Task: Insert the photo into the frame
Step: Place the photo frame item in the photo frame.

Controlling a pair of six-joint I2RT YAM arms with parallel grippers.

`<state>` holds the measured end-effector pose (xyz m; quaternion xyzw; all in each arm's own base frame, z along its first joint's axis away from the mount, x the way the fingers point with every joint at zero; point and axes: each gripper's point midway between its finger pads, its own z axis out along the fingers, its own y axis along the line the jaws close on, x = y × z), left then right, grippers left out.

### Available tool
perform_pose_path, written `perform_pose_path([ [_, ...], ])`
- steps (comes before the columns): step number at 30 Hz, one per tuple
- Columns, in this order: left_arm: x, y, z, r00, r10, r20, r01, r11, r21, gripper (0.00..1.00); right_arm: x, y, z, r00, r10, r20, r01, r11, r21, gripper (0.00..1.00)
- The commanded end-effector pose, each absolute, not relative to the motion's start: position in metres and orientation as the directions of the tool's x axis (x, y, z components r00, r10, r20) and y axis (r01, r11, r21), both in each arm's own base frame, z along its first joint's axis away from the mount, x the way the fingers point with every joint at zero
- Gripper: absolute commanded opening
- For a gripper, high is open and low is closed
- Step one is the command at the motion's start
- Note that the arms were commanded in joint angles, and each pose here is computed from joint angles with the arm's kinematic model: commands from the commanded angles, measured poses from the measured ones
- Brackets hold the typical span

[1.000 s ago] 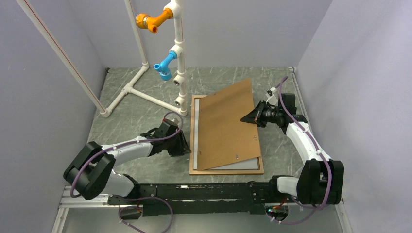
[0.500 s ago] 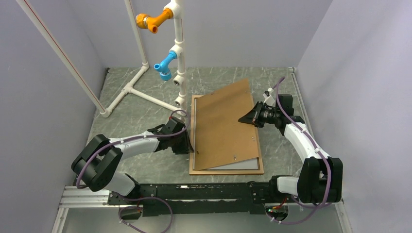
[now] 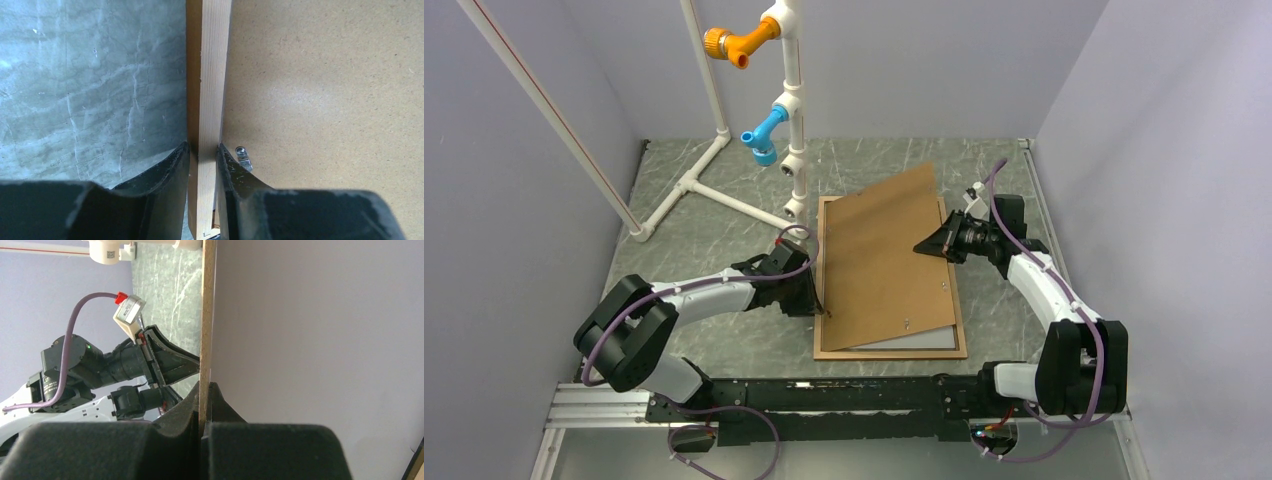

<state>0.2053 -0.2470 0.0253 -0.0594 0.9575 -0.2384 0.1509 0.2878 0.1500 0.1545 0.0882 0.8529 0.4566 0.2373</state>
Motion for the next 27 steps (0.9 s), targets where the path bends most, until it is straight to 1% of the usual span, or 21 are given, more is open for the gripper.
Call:
perform_pose_path([
  [1, 0.194, -0.218, 0.0, -0.957, -0.144, -0.252, -0.057, 0.944, -0.324, 0.3, 0.297, 0.155, 0.176, -0.846, 0.305, -0.438, -0.207, 0.57, 0.795, 0.0],
  [8, 0.195, -0.222, 0.01, -0.954, -0.126, -0.274, -0.021, 0.934, -0.358, 0.28, 0.302, 0.155, 0.186, -0.838, 0.303, -0.454, -0.222, 0.57, 0.791, 0.0],
  [12, 0.197, -0.223, 0.017, -0.949, -0.122, -0.292, -0.005, 0.929, -0.371, 0.3, 0.303, 0.155, 0.189, -0.833, 0.302, -0.464, -0.23, 0.574, 0.786, 0.0],
  [27, 0.198, -0.227, 0.023, -0.946, -0.123, -0.301, 0.006, 0.919, -0.395, 0.37, 0.285, 0.153, 0.151, -0.853, 0.351, -0.386, -0.134, 0.568, 0.812, 0.0],
])
